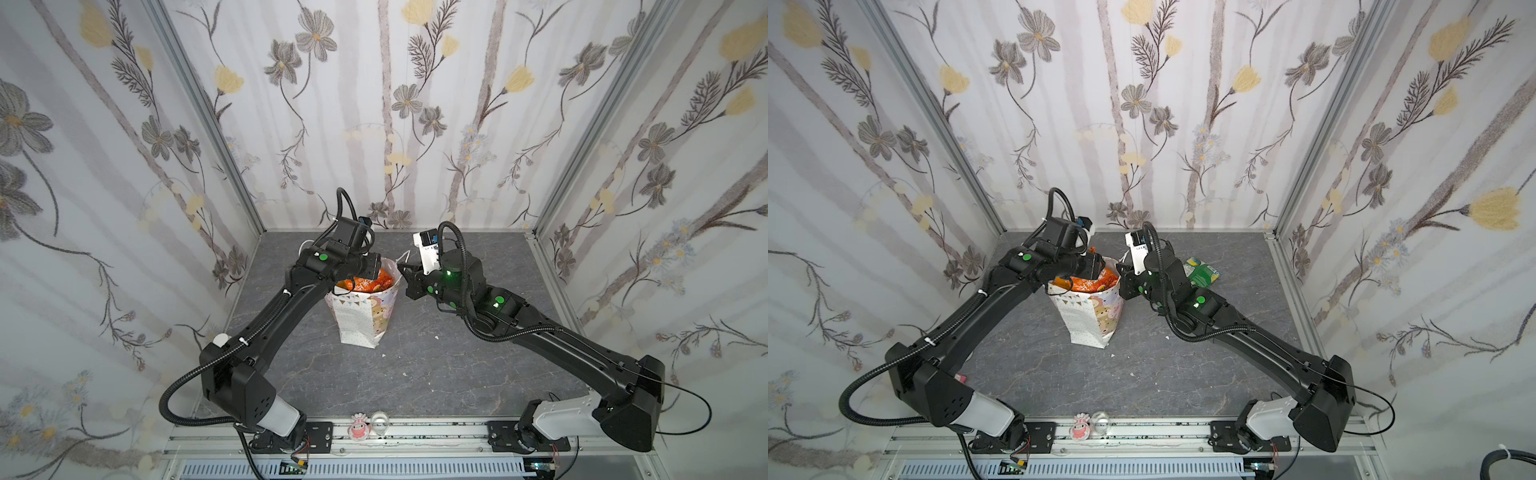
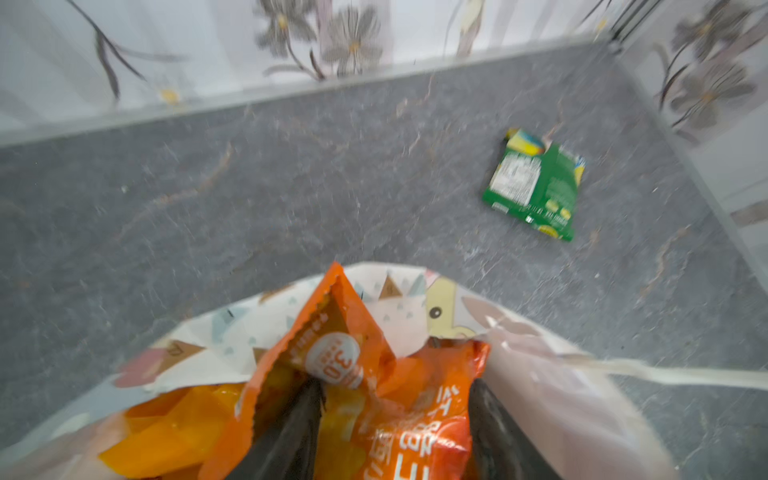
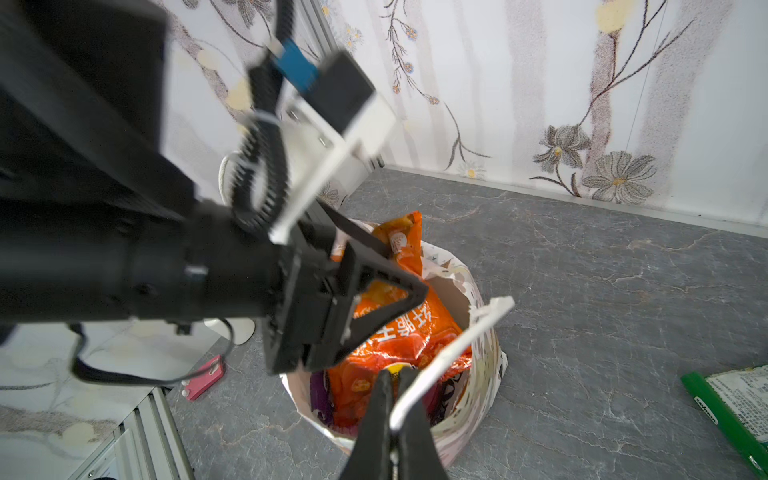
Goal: Place the snacks into the paper bag
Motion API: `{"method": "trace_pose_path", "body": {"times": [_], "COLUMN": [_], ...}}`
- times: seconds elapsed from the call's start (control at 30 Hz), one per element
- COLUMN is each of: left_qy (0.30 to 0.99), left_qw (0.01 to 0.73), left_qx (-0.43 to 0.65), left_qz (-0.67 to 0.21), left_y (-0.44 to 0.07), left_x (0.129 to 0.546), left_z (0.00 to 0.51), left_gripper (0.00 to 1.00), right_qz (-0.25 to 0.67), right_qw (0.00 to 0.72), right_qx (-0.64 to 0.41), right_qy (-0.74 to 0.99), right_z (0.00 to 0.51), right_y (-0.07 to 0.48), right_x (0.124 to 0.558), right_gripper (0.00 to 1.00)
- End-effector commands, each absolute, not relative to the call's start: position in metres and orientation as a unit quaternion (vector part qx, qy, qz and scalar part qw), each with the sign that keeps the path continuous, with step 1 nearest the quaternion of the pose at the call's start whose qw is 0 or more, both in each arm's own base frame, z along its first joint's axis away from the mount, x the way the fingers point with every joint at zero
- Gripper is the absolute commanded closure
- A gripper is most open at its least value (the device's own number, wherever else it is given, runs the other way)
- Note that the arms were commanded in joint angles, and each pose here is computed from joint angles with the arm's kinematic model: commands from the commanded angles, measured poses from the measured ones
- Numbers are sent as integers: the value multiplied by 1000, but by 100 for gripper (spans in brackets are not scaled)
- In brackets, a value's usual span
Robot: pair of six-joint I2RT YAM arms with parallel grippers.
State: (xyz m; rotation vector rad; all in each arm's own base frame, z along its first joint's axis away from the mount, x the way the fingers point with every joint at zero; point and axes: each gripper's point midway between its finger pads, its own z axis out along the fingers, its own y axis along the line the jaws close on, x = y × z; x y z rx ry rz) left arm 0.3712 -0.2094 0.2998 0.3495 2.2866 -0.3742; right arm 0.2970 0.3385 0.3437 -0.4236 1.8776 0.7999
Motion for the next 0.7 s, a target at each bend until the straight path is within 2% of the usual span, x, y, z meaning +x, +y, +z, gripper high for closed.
{"method": "trace_pose_path", "body": {"times": [0.0, 0.13, 0.27, 0.4, 0.57, 0.67], "left_qy": [889, 897, 905, 893, 902, 899], "left_qw": [417, 420, 411, 431, 413, 403], "left_qx": [139, 125, 108, 110, 118, 141], "left_qz": [-126, -58, -33, -59, -48, -98], "left_y": [-194, -164, -145, -149, -152, -165], "left_x": [362, 361, 367, 375, 384, 377], "left_z": [338, 336, 322, 327, 308, 304], "left_gripper": [37, 35, 34, 27, 27, 27], "right_qz": [357, 362, 365, 364, 362, 360], "right_qw": [542, 545, 540, 538, 537, 537], "right_qx": [-177, -185, -188, -191, -191, -192], "right_qy": [740, 734, 735, 736, 737, 739], "right_z": [376, 381, 379, 377, 377, 375], "right_y": [344, 350, 355, 357, 356, 356], "right_x": [297, 297, 297, 296, 295, 295], "right_gripper": [100, 100, 100, 100, 100, 100]}}
